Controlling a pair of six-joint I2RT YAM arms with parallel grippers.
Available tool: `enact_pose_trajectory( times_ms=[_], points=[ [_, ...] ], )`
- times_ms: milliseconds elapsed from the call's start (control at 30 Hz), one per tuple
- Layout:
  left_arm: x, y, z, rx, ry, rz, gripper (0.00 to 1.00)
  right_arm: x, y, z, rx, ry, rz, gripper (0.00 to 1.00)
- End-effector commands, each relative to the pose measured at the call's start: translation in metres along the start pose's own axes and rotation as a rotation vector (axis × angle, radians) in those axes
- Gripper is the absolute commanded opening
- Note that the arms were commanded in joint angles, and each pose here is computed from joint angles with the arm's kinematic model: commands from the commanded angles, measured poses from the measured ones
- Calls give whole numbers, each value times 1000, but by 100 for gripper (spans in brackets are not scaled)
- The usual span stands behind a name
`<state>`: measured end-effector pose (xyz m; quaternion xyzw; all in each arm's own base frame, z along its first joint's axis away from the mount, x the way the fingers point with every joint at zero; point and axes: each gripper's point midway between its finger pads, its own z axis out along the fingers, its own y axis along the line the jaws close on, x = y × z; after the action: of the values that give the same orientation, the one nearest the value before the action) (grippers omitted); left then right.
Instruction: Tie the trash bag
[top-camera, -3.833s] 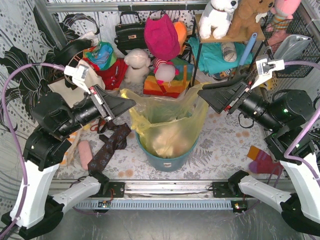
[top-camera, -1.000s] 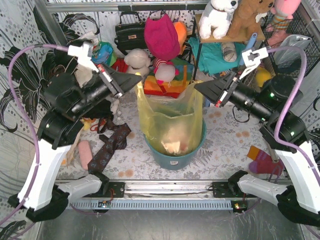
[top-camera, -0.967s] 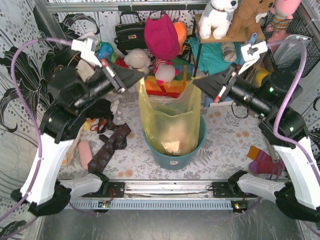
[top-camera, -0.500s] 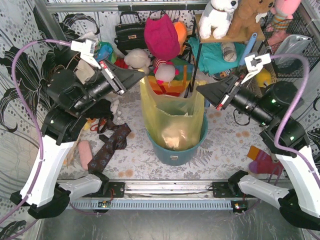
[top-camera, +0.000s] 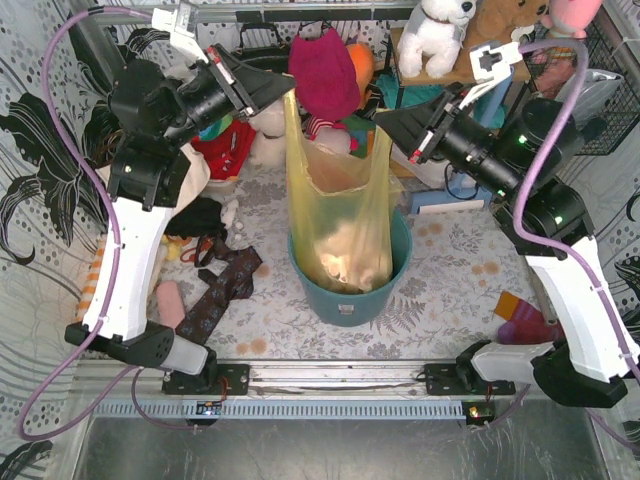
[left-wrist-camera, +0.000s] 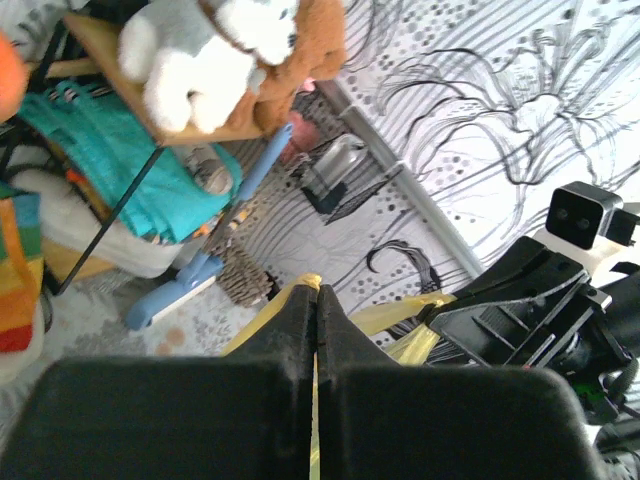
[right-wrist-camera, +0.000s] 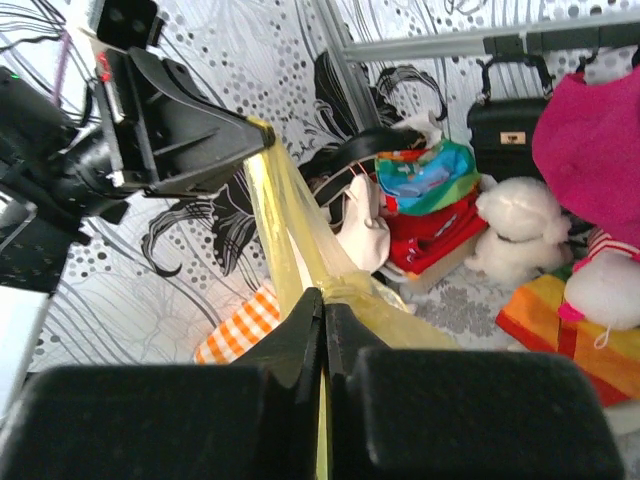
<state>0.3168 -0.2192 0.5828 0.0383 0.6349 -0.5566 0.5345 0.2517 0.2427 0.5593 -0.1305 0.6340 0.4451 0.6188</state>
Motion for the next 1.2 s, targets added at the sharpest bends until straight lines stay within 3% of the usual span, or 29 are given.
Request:
enact_pose_trajectory(
  times_ms=[0,267,333,600,1167],
  points=[
    [15,-47,-26,225,33,7,0,-14,20,-23,-68,-51,-1,0],
    [84,-32,-78,262,97,-55,0,53,3,-51,-50,34,135,0],
    [81,-38,-83,267,85,-42,0,51,1,-50,-37,25,132,0],
    [35,-103,-92,398,1,49,0,-25,41,-51,-120,-77,68,0],
    [56,-93,-104,488,-39,61,0,8,14,-67,-23,-66,89,0]
  ],
)
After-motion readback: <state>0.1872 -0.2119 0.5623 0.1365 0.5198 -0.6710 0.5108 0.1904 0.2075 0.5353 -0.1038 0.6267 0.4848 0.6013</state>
